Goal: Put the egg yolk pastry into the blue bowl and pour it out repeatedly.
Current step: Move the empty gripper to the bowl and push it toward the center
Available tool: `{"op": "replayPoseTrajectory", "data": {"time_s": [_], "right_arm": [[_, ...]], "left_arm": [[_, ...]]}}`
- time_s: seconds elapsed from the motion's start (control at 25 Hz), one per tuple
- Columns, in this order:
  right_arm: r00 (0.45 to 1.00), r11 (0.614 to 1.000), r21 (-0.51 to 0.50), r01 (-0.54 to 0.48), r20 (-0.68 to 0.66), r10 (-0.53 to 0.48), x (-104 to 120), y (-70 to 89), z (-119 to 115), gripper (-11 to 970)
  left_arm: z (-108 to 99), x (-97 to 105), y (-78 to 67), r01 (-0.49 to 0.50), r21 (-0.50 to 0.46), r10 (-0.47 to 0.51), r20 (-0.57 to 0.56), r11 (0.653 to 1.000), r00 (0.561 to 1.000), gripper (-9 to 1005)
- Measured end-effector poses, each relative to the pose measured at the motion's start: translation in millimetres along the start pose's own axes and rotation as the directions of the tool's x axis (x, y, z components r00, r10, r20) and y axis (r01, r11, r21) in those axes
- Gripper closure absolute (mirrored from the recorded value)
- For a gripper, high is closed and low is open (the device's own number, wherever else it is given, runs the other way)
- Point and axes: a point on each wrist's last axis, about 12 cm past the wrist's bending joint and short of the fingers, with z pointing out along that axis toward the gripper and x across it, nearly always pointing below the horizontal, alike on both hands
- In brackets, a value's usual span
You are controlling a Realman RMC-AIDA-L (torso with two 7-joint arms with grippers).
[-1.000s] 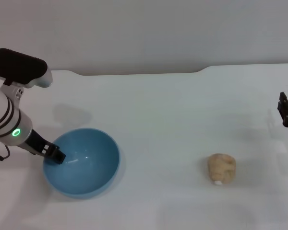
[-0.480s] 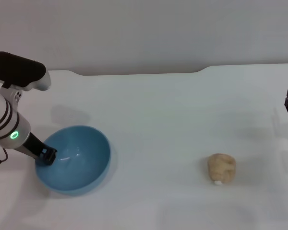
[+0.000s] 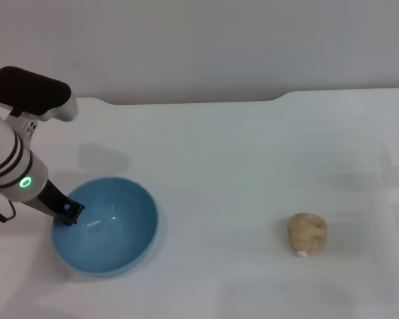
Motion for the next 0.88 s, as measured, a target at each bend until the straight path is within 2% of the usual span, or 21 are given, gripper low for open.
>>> {"op": "replayPoseTrajectory", "data": {"time_s": [0.16,0.32,0.44,0.52,0.6,0.68,0.88], "right_arm": [[0.993,0.993,0.004,-0.119,0.012,0.119,-4.6,-2.2,5.5,478],[0.964,0.963,-0.043,-0.266,-0.008,0.266,-14.6,-6.1,22.8,478],[0.927,0.916,-0.149,-0.373,-0.106,0.360,-27.5,-7.5,45.3,478],[0.892,0.866,-0.235,-0.442,-0.214,0.397,-37.9,-5.4,59.9,478],[0.859,0.816,-0.302,-0.493,-0.318,0.401,-47.7,-1.7,70.8,478],[0.830,0.772,-0.362,-0.523,-0.423,0.363,-56.7,5.4,79.3,478],[0.749,0.701,-0.439,-0.562,-0.629,0.208,-72.2,23.4,89.9,478]], "left_arm": [[-1.7,-2.5,-2.4,-0.008,0.003,0.008,-0.005,1.000,1.000,969],[-3.4,-4.8,-3.0,-0.003,0.005,0.003,-0.002,1.000,1.000,980],[-8.2,-8.2,-1.1,0.017,0.016,-0.017,0.007,1.000,1.000,982],[-12.2,-10.8,-0.6,0.025,0.026,-0.025,0.004,0.999,1.000,981],[-15.6,-13.6,-1.1,0.026,0.031,-0.026,0.004,0.999,1.000,981],[-18.0,-16.2,-1.4,0.026,0.034,-0.026,0.008,0.999,1.000,980],[-22.7,-22.8,-3.4,0.019,0.038,-0.020,0.021,0.999,1.000,979]]}}
